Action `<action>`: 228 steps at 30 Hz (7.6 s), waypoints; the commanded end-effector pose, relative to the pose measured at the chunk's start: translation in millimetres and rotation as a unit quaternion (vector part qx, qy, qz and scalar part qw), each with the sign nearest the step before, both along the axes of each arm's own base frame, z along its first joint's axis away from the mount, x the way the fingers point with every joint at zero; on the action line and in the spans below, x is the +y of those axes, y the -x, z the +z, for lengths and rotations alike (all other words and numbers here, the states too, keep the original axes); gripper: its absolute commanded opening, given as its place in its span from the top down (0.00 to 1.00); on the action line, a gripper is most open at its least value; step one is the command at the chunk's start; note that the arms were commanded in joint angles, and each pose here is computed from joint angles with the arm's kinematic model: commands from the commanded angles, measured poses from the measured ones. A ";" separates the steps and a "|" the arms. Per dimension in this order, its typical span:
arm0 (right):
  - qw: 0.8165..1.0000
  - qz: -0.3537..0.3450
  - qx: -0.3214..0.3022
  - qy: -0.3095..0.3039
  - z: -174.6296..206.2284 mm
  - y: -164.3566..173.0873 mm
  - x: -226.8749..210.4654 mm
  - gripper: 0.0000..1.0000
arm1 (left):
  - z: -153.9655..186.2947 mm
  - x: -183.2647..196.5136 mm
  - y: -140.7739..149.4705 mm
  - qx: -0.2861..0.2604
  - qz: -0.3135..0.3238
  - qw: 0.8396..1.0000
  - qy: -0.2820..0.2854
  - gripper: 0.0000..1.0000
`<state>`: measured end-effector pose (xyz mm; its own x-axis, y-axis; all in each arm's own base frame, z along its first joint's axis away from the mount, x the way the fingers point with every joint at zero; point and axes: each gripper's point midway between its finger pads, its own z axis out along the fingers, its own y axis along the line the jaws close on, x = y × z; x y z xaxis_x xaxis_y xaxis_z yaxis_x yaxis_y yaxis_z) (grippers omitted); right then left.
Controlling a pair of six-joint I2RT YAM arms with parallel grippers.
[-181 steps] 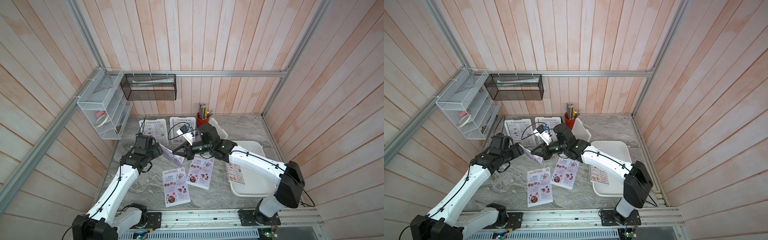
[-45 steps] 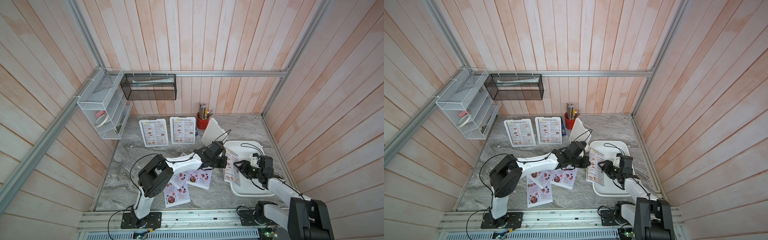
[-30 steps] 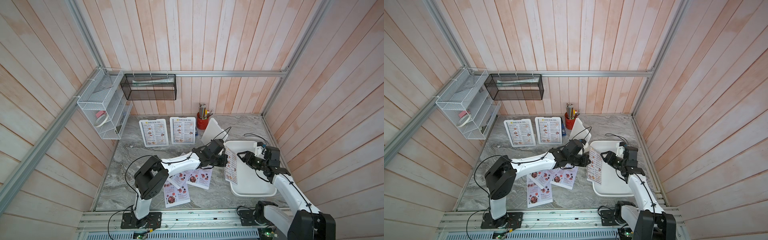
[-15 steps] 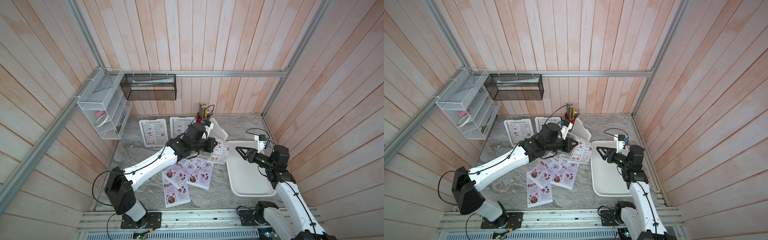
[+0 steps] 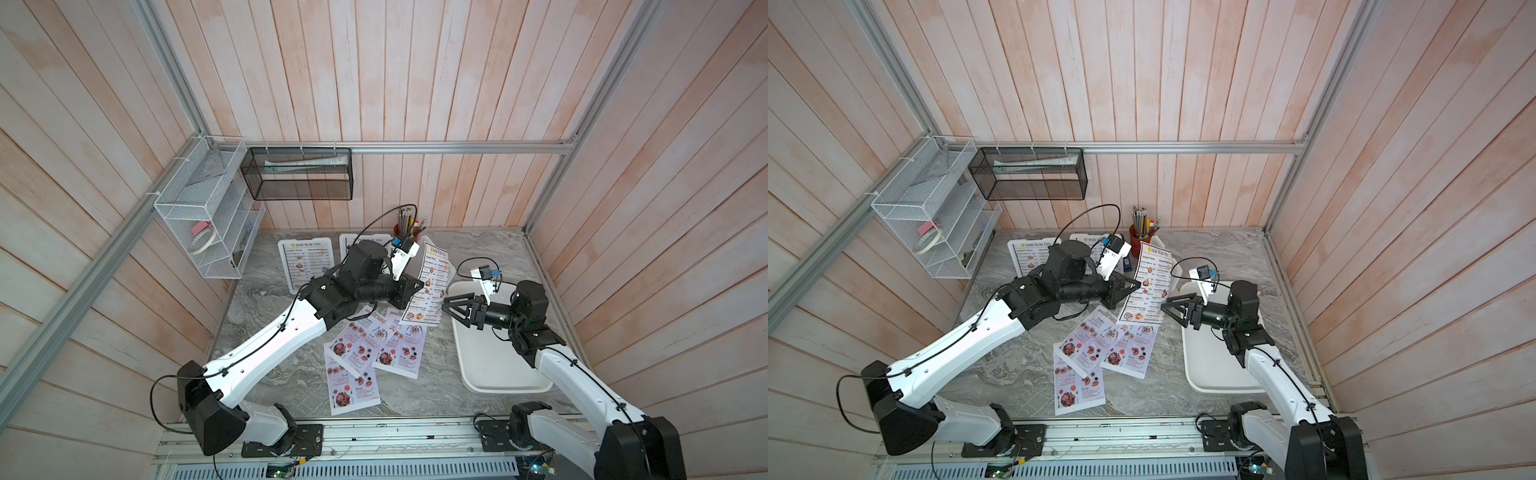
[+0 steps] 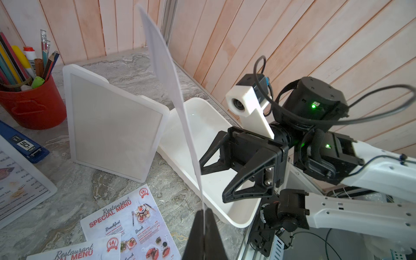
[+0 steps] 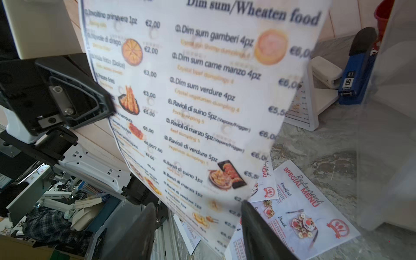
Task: Replace the menus in the menu holders
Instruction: Pick up the menu from the storage box, then insert the menu into the menu holder.
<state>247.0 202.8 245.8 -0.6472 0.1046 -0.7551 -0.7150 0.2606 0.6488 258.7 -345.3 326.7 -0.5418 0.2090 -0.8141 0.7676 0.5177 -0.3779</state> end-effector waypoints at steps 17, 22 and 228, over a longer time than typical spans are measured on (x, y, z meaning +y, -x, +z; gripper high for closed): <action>0.993 0.086 -0.079 -0.019 34.8 -11.5 25.3 0.38 | 15.5 16.5 20.9 -0.019 -0.024 1.000 -0.002 1.00; 0.991 0.090 -0.091 -0.030 44.7 -8.1 26.5 0.42 | 4.1 21.7 12.2 -0.007 0.001 1.000 -0.003 1.00; 0.946 -0.251 -0.069 0.194 92.3 -178.4 -121.6 1.00 | -112.6 83.6 -88.0 0.054 0.297 0.944 -0.136 0.39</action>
<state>426.3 76.9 334.3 -0.4859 0.0817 -0.8702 -0.4769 0.8096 0.3423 343.2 -260.8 209.1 -0.7095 0.0291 -0.7041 0.2694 0.9345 -0.2328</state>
